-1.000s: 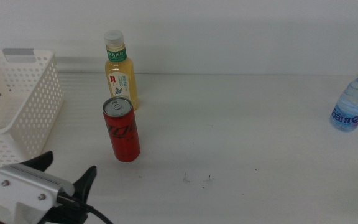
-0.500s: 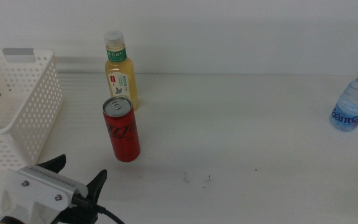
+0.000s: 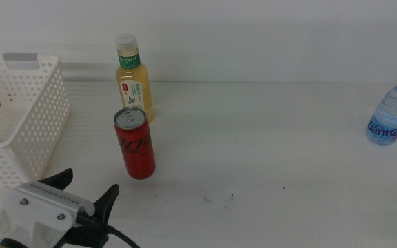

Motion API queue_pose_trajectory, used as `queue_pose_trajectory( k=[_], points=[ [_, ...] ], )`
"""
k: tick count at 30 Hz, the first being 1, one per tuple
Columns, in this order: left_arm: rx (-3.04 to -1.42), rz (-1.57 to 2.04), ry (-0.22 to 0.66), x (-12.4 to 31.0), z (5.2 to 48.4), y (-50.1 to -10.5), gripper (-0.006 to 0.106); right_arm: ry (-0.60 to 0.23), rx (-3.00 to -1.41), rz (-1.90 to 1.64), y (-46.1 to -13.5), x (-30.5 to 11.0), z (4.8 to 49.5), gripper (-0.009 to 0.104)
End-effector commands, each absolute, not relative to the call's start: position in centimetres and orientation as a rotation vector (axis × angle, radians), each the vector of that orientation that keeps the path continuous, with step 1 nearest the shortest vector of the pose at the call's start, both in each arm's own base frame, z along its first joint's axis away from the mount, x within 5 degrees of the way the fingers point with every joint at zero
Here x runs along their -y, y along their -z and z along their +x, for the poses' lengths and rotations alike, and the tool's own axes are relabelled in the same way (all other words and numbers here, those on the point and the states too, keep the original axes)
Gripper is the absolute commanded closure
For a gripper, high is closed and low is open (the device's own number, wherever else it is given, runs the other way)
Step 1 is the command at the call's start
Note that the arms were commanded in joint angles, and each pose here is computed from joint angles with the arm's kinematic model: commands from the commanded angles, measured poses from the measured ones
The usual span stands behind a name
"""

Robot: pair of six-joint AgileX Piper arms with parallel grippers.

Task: Use arms to grab the bottles and put them into the dustbin to the left of the table.

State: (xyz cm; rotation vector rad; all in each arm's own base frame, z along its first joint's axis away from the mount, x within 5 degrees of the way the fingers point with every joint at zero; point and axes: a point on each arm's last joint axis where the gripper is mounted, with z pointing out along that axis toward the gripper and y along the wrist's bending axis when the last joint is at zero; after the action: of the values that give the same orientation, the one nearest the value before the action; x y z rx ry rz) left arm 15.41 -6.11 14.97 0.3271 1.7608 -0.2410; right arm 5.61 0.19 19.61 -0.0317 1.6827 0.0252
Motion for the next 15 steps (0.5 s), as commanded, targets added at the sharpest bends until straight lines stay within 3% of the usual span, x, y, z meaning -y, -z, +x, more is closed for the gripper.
queue_pose_trajectory(
  k=[1,6,15],
  points=[
    [-1.742,0.291,0.242,6.0,15.5,-15.2,0.007,-0.016,-1.670,-0.041,-19.6,-0.2,5.6,0.002],
    [-1.772,0.216,0.273,5.8,15.5,-15.0,0.007,-0.016,-1.670,-0.041,-19.6,-0.2,5.6,0.002],
    [-1.797,0.258,0.248,6.6,17.2,-15.4,0.007,-0.016,-1.670,-0.041,-19.6,-0.2,5.6,0.002]
  ],
)
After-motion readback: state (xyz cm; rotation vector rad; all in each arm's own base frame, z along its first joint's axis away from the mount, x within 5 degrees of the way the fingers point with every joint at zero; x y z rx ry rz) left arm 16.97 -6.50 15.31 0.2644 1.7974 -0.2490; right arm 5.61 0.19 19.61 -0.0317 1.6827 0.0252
